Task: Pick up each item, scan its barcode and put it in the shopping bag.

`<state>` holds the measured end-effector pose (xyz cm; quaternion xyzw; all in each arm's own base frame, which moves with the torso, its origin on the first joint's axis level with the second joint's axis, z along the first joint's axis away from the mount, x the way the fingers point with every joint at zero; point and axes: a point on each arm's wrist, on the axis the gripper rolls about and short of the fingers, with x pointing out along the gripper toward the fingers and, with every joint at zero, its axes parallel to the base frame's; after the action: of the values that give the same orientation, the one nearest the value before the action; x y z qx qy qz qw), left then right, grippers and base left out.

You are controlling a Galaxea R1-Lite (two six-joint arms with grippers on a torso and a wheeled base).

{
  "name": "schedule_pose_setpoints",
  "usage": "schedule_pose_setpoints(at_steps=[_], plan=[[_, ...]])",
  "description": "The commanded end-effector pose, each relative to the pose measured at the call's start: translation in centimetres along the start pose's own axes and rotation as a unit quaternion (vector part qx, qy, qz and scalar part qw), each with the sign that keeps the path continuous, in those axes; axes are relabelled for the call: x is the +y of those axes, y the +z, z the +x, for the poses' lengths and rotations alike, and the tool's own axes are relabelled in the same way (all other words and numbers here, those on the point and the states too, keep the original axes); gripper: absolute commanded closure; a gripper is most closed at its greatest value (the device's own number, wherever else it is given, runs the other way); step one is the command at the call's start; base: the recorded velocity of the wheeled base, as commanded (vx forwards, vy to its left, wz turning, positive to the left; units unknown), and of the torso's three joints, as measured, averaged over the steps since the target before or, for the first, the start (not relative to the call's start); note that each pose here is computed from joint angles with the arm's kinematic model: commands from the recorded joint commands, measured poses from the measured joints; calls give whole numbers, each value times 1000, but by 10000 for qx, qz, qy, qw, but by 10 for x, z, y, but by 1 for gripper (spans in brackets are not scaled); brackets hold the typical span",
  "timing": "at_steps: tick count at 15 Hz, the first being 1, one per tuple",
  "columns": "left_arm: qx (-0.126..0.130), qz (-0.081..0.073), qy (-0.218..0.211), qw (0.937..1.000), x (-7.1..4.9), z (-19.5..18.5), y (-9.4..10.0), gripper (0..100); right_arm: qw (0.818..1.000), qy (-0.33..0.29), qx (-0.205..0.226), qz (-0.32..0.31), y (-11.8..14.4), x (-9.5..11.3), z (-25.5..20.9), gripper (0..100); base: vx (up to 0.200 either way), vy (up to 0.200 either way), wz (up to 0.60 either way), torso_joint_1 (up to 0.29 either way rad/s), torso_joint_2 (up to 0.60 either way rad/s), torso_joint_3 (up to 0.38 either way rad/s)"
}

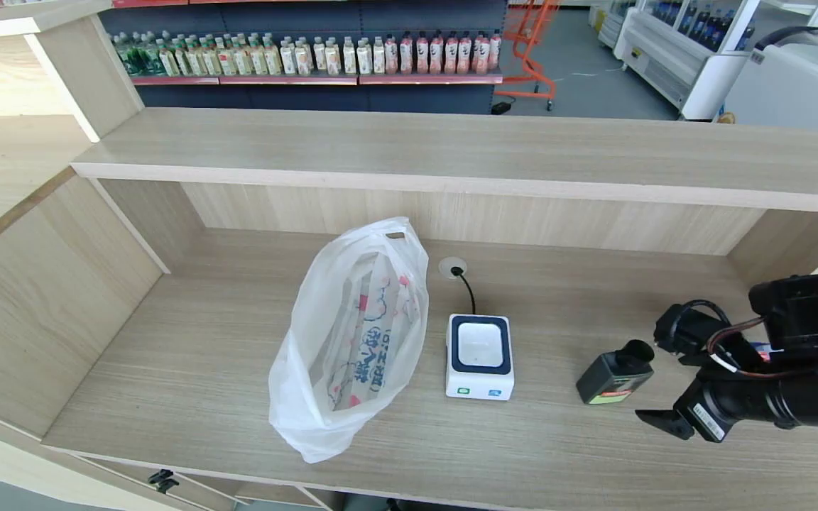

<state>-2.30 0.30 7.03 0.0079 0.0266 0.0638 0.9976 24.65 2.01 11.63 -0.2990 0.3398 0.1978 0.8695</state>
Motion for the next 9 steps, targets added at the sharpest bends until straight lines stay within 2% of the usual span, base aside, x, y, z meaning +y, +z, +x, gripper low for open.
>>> schedule_pose_setpoints(at_steps=[1,6,9], plan=[[-2,-1,4,10000,0,0,0,0,9990,405,99,-157,2,4,29,0,0,0,0,0,0,0],[-2,-1,4,10000,0,0,0,0,9971,390,-473,-446,26,8,48,0,0,0,0,0,0,0],[-2,-1,4,10000,0,0,0,0,9964,380,-565,-506,30,11,53,0,0,0,0,0,0,0]])
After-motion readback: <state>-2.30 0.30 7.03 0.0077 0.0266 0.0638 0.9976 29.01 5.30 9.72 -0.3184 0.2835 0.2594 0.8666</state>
